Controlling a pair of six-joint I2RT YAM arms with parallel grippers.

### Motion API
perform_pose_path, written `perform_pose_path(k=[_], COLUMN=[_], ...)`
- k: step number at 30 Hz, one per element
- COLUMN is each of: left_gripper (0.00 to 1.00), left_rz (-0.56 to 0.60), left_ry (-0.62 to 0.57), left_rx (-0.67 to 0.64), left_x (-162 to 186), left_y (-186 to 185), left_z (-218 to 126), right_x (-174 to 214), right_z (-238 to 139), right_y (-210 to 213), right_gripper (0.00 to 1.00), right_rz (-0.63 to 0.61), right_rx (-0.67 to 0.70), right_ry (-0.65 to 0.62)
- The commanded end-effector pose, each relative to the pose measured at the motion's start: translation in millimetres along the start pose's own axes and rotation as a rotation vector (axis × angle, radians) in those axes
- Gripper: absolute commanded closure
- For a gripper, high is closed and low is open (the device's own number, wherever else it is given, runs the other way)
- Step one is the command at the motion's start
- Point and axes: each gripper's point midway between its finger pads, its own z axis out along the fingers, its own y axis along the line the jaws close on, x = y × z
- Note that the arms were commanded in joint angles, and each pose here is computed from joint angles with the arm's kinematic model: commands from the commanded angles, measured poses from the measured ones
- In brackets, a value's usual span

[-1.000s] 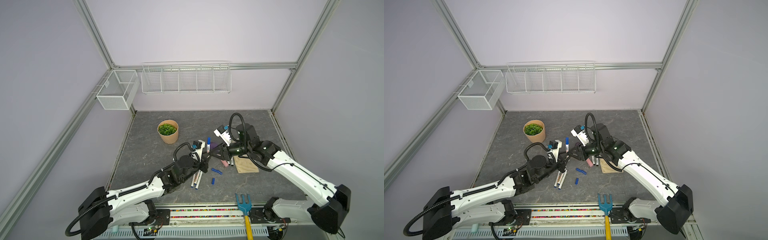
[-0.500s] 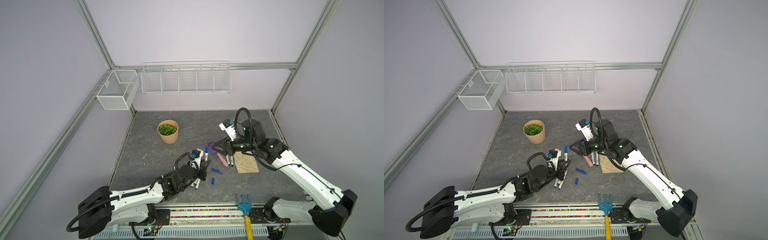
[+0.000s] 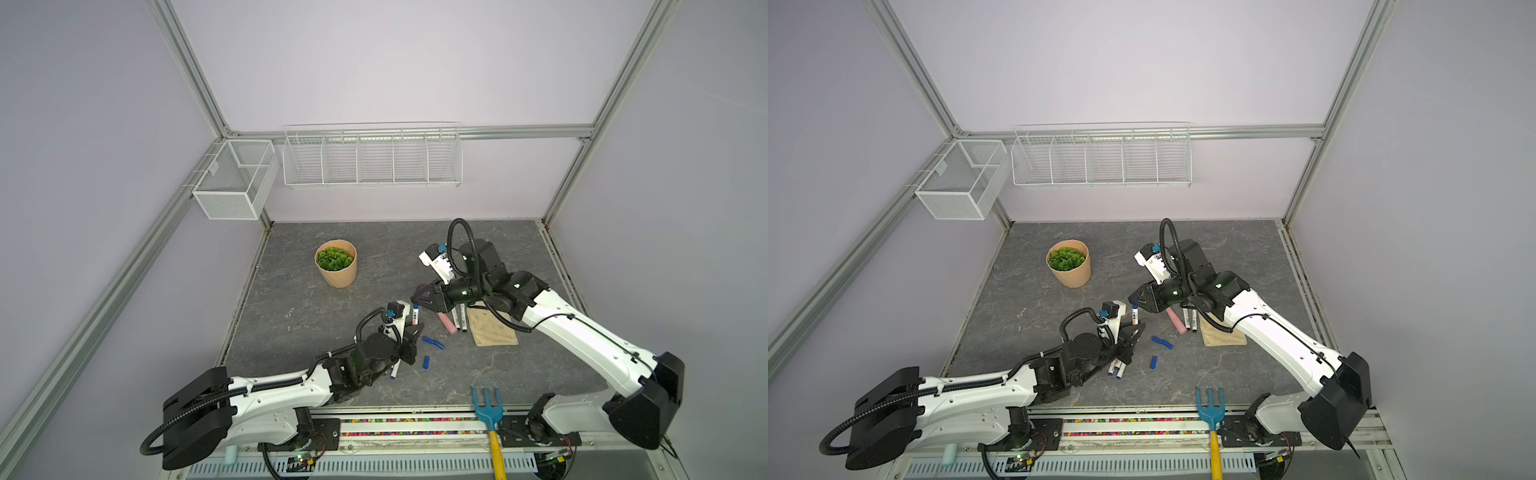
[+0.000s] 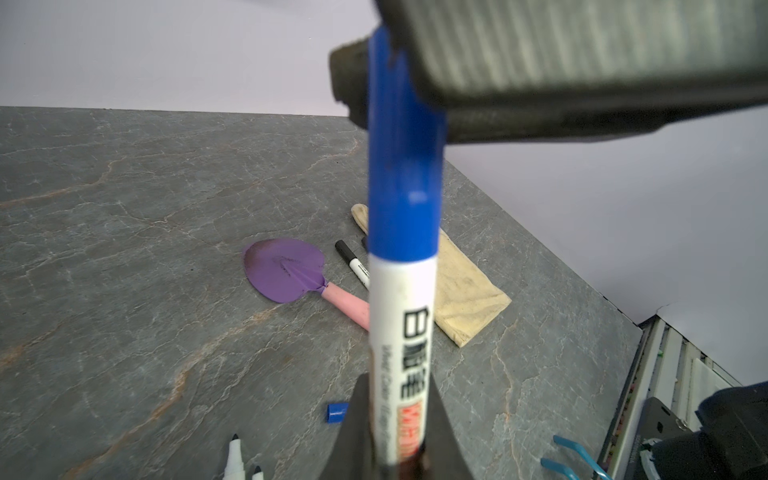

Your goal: Insert the pens into the pen caps

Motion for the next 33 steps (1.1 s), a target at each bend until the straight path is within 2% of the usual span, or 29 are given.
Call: perform_pose_path(k=[1, 4, 11, 18, 23, 27, 30, 33], left_gripper=[1.0, 1.0, 1.0, 1.0, 1.0, 1.0, 1.0, 1.0], left_rz=[-0.029, -0.018, 0.016, -0.025, 0.031, 0.025, -0.017, -0.063], left_ry=[-0.039, -0.076, -0.185, -0.327, -0.415, -0.432, -0.401, -0.369], left_rx=[0.021, 0.029, 0.04, 0.052, 0.074, 0.124, 0.195, 0.276], left_x=[-9, -22, -64, -130, -178, -191, -183, -168], left_y=[-6, -10, -22, -16, -19, -27, -37, -47], left_z=[0, -1, -5, -4, -3, -1, 3, 10], right_x=[11, 24, 64, 135, 174, 156, 131, 114], right_z=[9, 15, 26, 40, 49, 48, 44, 43], right_y=[-4, -9, -29, -53, -58, -63, -63, -58], right_gripper=[0.74, 0.76, 0.92, 0.93, 0.93, 0.93, 0.92, 0.88], right_rz=[0.01, 0.03, 0.064, 0.076, 0.077, 0.144, 0.198, 0.189], right_rx=[-0.015, -0.023, 0.011, 0.109, 0.152, 0.108, 0.051, 0.019], right_ry=[0.03, 0.063, 0.165, 0.426, 0.583, 0.503, 0.408, 0.359])
